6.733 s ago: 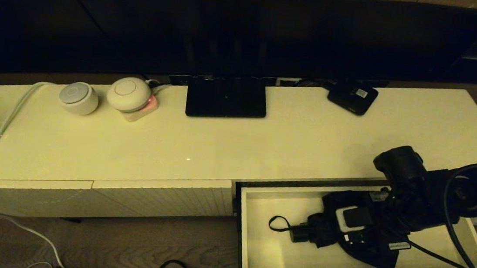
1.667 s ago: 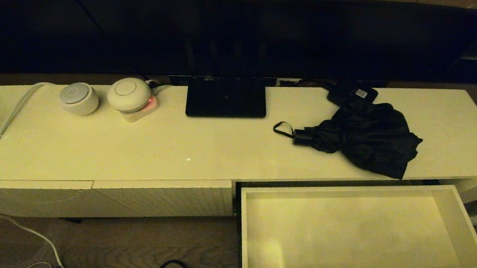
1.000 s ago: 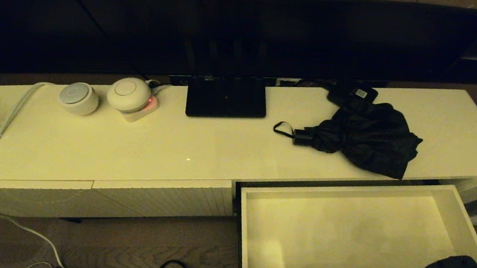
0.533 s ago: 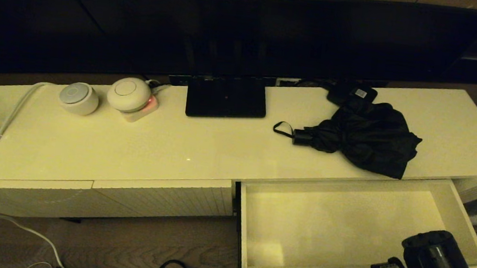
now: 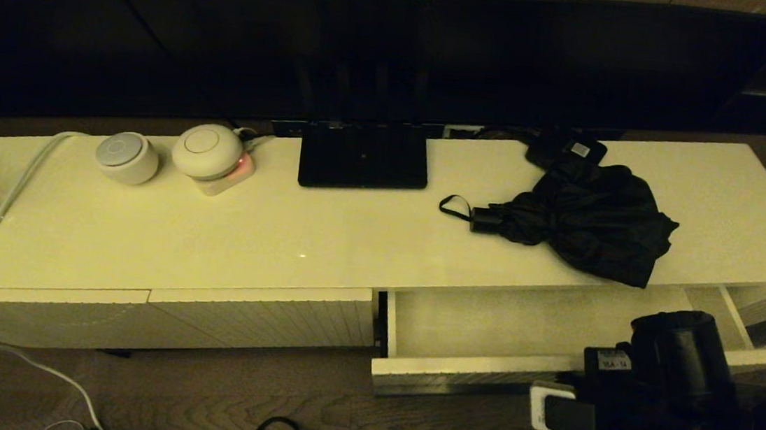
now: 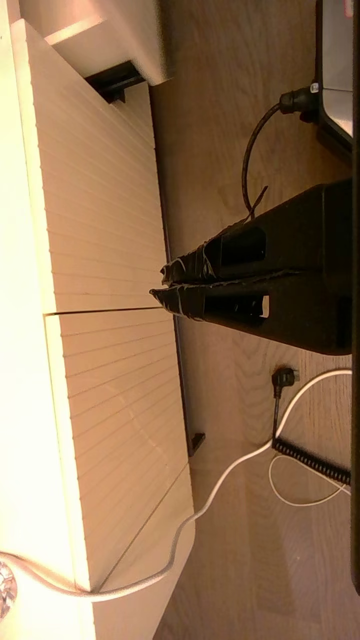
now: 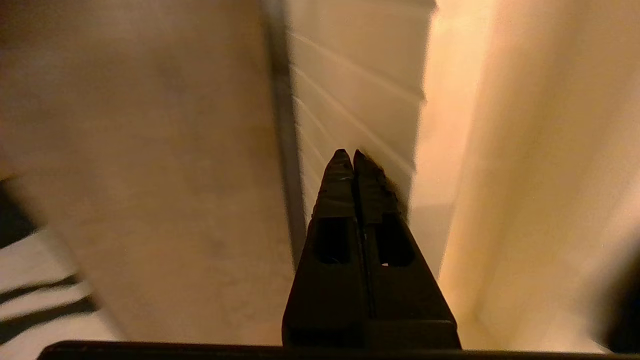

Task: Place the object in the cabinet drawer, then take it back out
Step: Close the drawer

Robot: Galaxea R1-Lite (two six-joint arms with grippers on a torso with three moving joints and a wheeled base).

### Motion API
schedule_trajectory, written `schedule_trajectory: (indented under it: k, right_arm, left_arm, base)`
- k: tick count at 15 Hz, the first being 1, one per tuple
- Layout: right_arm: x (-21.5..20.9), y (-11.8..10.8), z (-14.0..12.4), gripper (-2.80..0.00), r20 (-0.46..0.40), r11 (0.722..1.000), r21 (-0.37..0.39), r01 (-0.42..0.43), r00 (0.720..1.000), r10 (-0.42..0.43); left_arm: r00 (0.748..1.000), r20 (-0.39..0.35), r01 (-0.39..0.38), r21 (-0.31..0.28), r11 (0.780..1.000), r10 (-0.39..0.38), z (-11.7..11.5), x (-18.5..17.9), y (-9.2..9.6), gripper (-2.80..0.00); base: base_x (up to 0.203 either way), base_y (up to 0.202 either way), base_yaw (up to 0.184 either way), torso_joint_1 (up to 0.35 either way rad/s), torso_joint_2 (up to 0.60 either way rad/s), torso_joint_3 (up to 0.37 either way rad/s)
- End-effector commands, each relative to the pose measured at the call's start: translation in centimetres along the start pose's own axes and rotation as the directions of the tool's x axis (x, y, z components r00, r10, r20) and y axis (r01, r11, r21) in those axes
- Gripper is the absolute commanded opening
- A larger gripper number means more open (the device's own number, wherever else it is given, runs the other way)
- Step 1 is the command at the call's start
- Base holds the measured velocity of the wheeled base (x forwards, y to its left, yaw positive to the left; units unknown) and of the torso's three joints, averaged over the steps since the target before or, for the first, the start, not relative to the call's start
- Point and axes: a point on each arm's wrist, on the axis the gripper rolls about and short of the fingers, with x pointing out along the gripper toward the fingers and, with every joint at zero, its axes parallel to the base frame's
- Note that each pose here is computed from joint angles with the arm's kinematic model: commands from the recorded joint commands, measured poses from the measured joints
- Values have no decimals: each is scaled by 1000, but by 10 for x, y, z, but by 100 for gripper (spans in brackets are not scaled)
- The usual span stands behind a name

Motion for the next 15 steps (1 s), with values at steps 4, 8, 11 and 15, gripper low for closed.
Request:
schedule_trajectory:
  k: [4,8,11,15]
  right_arm:
    - [22,-35,3,-280,-8,993,38,115,993,-115]
    - [31,-54,2,-280,-9,979,65,192,981,-192]
    - [27,-57,0,-280,-15,976,70,205,979,-205]
    - [-15,-53,-9,-280,-29,966,80,245,970,-243]
  left_arm:
    - [1000,-3,-1,0,1000,1,-1,0,0,-280]
    - [1000,-3,-1,0,1000,1,-1,0,0,-280]
    - [1000,-3,-1,0,1000,1,-1,0,0,-280]
    - [1000,-3,-1,0,1000,1,-1,0,0,-280]
  base:
    - [0,0,0,0,0,0]
    - [0,0,0,0,0,0]
    - [0,0,0,0,0,0]
    - [0,0,0,0,0,0]
